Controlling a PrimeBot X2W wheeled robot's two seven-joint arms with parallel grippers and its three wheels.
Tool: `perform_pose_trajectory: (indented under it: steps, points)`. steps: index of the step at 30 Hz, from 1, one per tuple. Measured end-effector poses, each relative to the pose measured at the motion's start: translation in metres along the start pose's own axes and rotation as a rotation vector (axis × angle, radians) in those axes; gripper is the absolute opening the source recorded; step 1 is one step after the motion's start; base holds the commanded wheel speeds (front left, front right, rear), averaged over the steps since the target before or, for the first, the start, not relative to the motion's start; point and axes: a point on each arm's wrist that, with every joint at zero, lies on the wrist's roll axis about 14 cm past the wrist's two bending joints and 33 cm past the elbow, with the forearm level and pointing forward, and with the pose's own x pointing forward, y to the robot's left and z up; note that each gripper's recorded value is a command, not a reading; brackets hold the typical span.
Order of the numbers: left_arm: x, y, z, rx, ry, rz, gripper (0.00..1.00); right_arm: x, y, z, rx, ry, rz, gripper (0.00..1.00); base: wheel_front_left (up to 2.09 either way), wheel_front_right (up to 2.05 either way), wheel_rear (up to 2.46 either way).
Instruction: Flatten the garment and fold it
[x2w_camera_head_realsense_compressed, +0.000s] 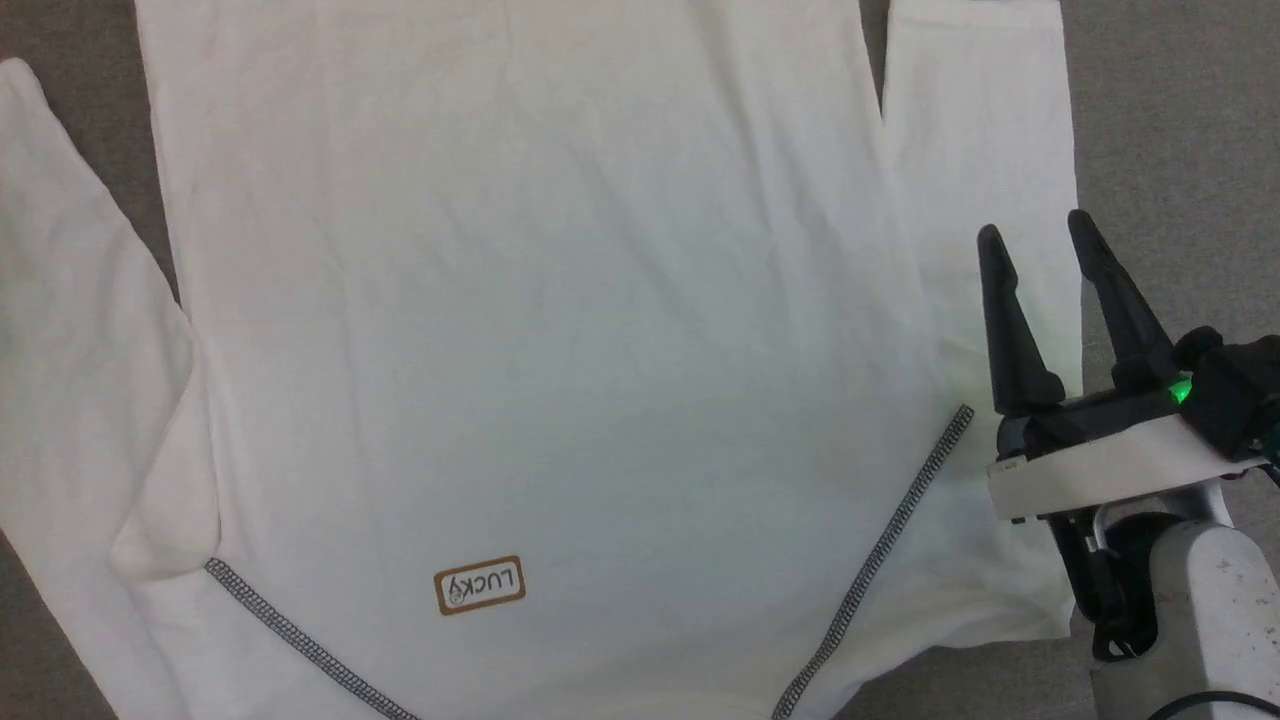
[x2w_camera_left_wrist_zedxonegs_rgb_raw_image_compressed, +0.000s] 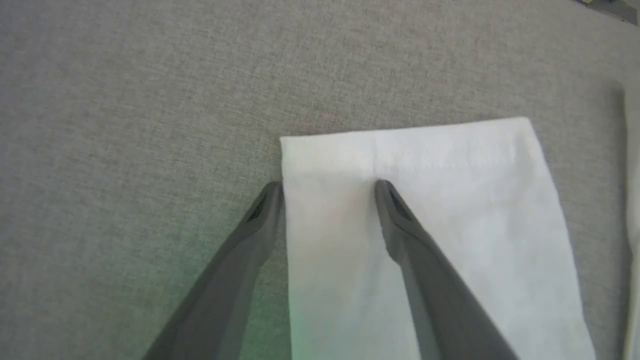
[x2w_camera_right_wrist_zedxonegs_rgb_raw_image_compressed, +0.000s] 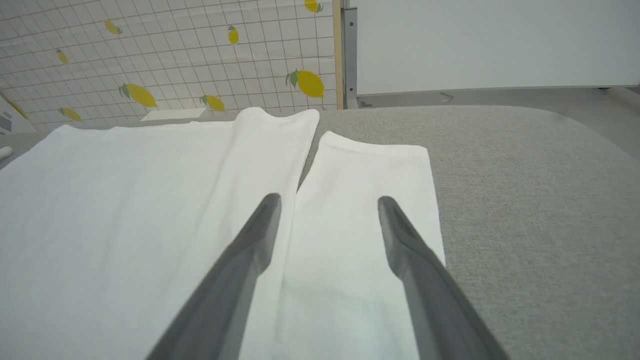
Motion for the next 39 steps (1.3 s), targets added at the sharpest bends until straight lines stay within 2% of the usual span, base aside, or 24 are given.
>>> perform_pose_trajectory:
  steps: [4,9,14,23,28,29,31,35,39]
  points:
    - [-0.006,-0.005,0.0,-0.004,0.006,-0.024,0.0,0.0,0.001,-0.001,0.002,0.002,0.003,1.0,0.0,0.0,0.0]
    - [-0.021,-0.005,0.007,0.016,-0.138,-0.031,0.0,-0.002,0.004,0.009,0.007,-0.023,0.012,1.0,0.0,0.0,0.0]
    - [-0.064,0.015,0.042,0.02,-0.42,0.013,0.0,-0.011,0.006,0.026,0.007,-0.051,0.019,1.0,0.0,0.0,0.0]
    - [-0.168,0.03,0.072,0.023,-0.704,0.01,0.0,-0.047,0.005,0.037,0.028,-0.05,0.007,1.0,0.0,0.0,0.0]
    - [-0.245,0.014,0.091,0.057,-0.876,-0.055,0.0,-0.062,0.012,0.048,0.039,-0.07,0.025,1.0,0.0,0.0,0.0]
    - [-0.271,0.003,0.093,0.065,-0.929,-0.093,0.0,-0.066,0.017,0.052,0.043,-0.078,0.038,1.0,0.0,0.0,0.0]
    - [-0.297,-0.012,0.091,0.078,-0.973,-0.145,0.0,-0.07,0.022,0.057,0.047,-0.09,0.053,1.0,0.0,0.0,0.0]
    - [-0.333,-0.05,0.076,0.104,-1.008,-0.27,0.0,-0.077,0.03,0.068,0.049,-0.117,0.076,1.0,0.0,0.0,0.0]
    - [-0.344,-0.101,0.049,0.108,-0.959,-0.441,0.0,-0.08,0.035,0.076,0.05,-0.139,0.093,1.0,0.0,0.0,0.0]
